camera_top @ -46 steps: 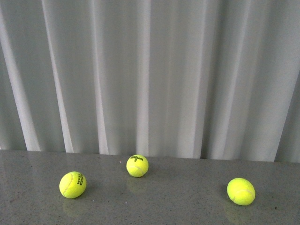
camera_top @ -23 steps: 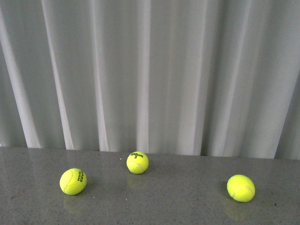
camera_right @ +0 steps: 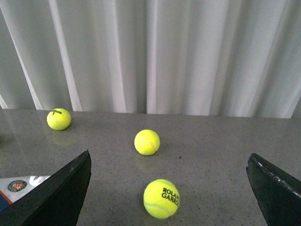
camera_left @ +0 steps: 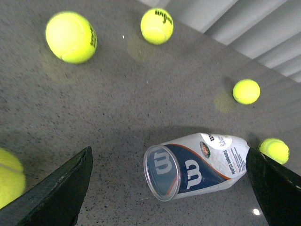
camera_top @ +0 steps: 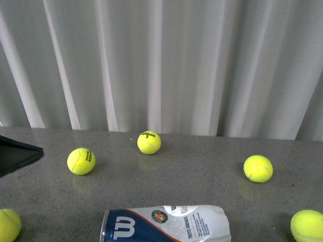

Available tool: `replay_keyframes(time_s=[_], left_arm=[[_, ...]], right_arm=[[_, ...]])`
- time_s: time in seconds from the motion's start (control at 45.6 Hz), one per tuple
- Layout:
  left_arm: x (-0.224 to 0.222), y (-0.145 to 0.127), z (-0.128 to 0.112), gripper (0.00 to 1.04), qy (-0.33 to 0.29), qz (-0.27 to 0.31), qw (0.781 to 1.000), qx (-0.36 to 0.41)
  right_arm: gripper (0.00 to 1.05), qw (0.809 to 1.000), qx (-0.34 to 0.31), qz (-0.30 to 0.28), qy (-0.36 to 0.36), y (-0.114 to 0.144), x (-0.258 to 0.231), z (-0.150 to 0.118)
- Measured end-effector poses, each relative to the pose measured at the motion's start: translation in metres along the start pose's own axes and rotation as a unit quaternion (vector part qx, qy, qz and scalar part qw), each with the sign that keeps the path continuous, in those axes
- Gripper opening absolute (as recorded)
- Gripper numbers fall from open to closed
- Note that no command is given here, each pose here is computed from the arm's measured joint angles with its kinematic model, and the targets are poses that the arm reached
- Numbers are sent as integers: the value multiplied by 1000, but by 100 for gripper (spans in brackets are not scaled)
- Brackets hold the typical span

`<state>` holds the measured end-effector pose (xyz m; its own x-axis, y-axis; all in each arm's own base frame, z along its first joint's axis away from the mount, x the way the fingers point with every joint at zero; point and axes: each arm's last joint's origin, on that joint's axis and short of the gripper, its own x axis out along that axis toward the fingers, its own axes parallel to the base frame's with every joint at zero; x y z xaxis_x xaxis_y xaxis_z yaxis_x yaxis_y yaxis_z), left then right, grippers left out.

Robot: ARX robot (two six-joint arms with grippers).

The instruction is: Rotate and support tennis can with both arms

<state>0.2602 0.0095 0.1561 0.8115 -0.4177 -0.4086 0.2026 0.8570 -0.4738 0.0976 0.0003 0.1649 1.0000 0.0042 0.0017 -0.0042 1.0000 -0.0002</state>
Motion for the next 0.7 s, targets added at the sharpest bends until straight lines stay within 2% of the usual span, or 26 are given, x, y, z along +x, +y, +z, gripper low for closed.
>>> replay_keyframes(time_s=[0.153, 0.394, 0.701], left_arm=[[51, 20, -10, 98, 60, -31, 997, -33], [85, 34, -27, 98, 113, -36, 991, -54], [97, 18, -43, 98, 148, -102, 981, -69]], right_arm=[[98, 1000, 0, 0, 0, 0, 0, 0], [98, 1000, 0, 0, 0, 0, 0, 0], [98, 1000, 0, 0, 0, 0, 0, 0]])
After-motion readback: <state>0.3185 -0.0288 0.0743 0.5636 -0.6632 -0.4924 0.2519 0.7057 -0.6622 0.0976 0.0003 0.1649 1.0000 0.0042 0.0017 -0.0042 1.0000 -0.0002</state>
